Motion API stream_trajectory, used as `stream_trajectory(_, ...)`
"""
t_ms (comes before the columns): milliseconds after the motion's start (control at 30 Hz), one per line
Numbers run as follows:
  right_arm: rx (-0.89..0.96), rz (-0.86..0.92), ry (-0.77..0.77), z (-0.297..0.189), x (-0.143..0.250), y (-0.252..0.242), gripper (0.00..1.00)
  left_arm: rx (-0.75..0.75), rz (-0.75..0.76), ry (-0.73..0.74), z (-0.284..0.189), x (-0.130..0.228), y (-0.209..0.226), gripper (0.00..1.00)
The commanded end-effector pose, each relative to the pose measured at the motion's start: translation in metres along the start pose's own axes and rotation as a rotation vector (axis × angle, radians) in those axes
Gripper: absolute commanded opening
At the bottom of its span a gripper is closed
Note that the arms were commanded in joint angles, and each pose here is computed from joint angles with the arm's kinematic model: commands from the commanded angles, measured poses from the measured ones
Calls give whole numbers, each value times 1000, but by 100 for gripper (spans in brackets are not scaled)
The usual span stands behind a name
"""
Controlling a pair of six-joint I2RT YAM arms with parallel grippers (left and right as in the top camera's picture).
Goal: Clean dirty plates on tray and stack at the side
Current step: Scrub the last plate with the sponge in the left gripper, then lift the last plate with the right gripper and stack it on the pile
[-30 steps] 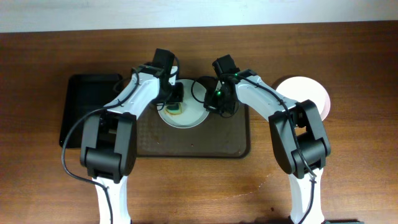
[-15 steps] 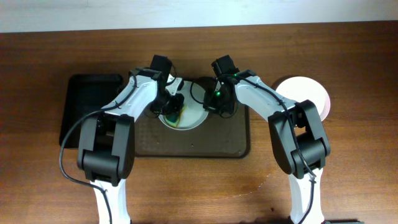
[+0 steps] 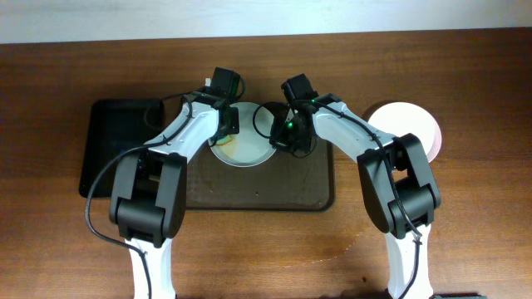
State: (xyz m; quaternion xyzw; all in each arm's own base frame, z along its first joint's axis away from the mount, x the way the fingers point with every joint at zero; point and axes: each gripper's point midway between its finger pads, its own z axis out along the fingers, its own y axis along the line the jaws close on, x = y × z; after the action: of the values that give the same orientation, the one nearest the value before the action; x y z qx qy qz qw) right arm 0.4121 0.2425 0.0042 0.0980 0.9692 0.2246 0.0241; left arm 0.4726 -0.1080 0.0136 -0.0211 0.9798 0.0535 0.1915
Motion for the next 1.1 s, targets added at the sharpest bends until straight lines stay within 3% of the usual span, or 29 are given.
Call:
stream_trajectory(0,86,12,28,14,9,-27,4,44,24,84,9,9,2,1)
stream_trajectory(100,85,12,28,14,9,-27,4,359,105,236,-6,43,-46,1)
stream_trajectory(167,85,12,28,14,9,-27,4,662,150,284,-33,53,-88,1)
stream_trajectory(300,85,9,29,14,9,-27,4,846,135,232,-50,37,-108,1)
stream_trajectory(533,77,9,34,14,10,-26,4,679,-120,155,-32,-18,-34,1)
stream_trajectory(733,32,-66,29,-1,5,-14,4,425,-197,106,-52,-60,54,1)
stream_trajectory(900,97,-198,-141,-69,-20,-2,4,416,-198,121,-55,-58,64,1)
stream_trajectory(1067,479,-308,-462,-162,-35,-16,4,352,-170,114,-50,-56,74,1)
